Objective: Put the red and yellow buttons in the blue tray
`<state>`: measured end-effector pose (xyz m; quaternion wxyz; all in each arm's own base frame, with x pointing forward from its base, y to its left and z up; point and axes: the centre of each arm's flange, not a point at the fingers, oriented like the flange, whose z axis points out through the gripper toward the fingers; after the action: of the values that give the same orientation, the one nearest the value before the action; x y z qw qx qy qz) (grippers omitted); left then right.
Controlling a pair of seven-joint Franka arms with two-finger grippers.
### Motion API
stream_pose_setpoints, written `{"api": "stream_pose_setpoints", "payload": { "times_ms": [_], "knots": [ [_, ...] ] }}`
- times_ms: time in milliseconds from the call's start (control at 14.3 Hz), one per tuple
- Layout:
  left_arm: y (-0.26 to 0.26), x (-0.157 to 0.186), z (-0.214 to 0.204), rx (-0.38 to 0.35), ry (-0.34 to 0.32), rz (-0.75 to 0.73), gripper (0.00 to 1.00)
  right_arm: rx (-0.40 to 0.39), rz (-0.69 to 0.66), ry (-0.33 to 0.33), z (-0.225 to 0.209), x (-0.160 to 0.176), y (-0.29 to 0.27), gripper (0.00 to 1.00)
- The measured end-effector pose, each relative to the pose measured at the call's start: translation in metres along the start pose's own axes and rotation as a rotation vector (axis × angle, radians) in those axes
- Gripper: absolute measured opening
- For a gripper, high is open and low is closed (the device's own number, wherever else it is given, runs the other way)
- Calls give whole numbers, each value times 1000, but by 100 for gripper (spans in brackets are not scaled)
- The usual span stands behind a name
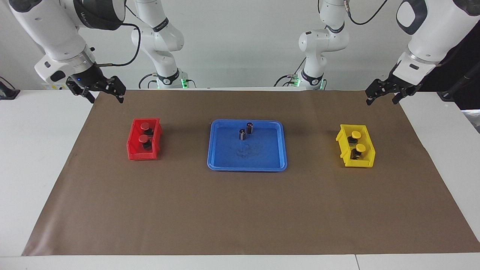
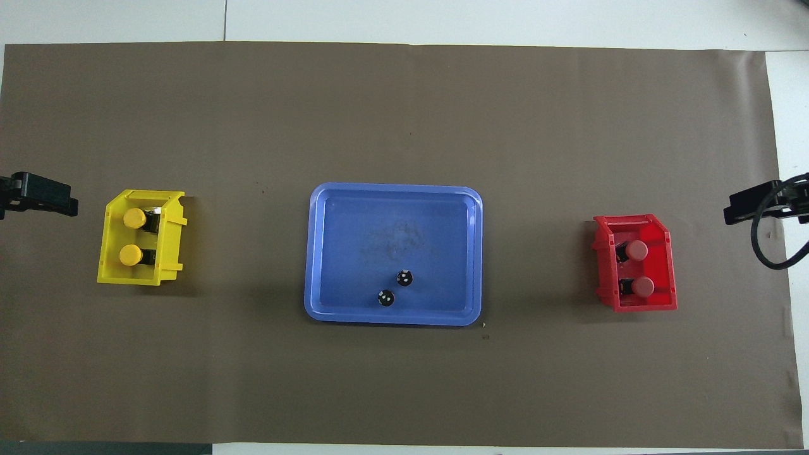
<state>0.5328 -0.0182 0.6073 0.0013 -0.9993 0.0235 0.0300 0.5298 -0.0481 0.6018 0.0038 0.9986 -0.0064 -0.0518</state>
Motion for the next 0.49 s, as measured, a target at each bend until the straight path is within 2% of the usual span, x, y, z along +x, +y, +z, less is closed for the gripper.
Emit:
{"api": "stream_pose_setpoints", "payload": {
  "times_ms": [489],
  "knots": [
    [-6, -3, 0, -1, -15, -11, 100, 0, -1, 0, 0, 0, 0, 100]
  ]
}}
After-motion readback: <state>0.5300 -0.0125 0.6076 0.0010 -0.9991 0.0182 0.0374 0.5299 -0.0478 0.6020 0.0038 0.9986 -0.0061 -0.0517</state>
